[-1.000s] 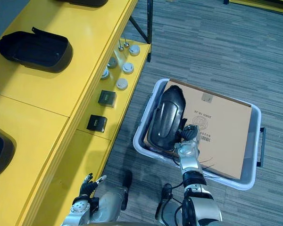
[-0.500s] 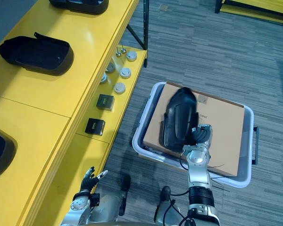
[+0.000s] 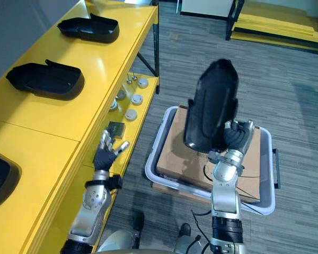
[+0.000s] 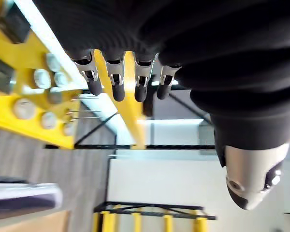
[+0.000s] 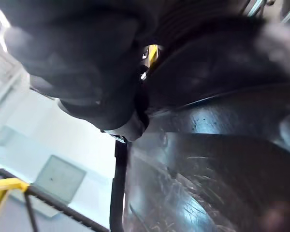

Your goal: Walk over and take plastic housings, then place them on the shelf

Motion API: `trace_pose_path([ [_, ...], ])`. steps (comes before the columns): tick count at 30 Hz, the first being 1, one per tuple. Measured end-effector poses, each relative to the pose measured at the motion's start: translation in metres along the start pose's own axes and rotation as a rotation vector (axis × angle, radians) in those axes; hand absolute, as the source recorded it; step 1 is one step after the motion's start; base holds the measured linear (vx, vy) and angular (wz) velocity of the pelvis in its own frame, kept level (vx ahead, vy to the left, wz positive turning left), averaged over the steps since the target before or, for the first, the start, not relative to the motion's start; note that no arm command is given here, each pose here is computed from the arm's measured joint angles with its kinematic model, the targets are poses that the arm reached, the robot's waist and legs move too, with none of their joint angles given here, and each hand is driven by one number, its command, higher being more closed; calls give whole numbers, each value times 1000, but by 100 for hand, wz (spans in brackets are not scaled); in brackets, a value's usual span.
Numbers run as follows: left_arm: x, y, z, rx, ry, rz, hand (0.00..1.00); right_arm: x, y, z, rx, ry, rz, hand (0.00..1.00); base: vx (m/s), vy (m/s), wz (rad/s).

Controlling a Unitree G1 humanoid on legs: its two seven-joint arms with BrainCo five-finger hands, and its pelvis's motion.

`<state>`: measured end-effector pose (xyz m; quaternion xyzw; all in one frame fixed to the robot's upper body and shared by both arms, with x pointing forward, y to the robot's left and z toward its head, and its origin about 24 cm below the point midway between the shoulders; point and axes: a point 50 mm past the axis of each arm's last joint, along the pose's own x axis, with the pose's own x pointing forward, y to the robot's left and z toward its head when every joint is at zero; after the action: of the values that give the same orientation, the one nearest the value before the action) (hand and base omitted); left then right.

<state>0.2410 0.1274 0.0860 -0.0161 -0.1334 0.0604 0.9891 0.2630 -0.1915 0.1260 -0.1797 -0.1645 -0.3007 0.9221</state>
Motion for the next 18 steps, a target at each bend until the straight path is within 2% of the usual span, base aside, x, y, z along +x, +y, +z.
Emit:
trace_pose_path([
  [4, 4, -8, 20, -36, -92, -18, 0, -6, 11, 19, 31, -83, 55, 100, -4, 6, -1],
  [15, 8, -53, 30, -163, -92, -189, 0, -32, 47, 74, 155, -298, 241, 100, -26, 12, -4],
  [18, 11, -56, 27, -174, -75, -176, 0, -34, 51, 81, 177, -322, 255, 100, -4, 3, -1],
])
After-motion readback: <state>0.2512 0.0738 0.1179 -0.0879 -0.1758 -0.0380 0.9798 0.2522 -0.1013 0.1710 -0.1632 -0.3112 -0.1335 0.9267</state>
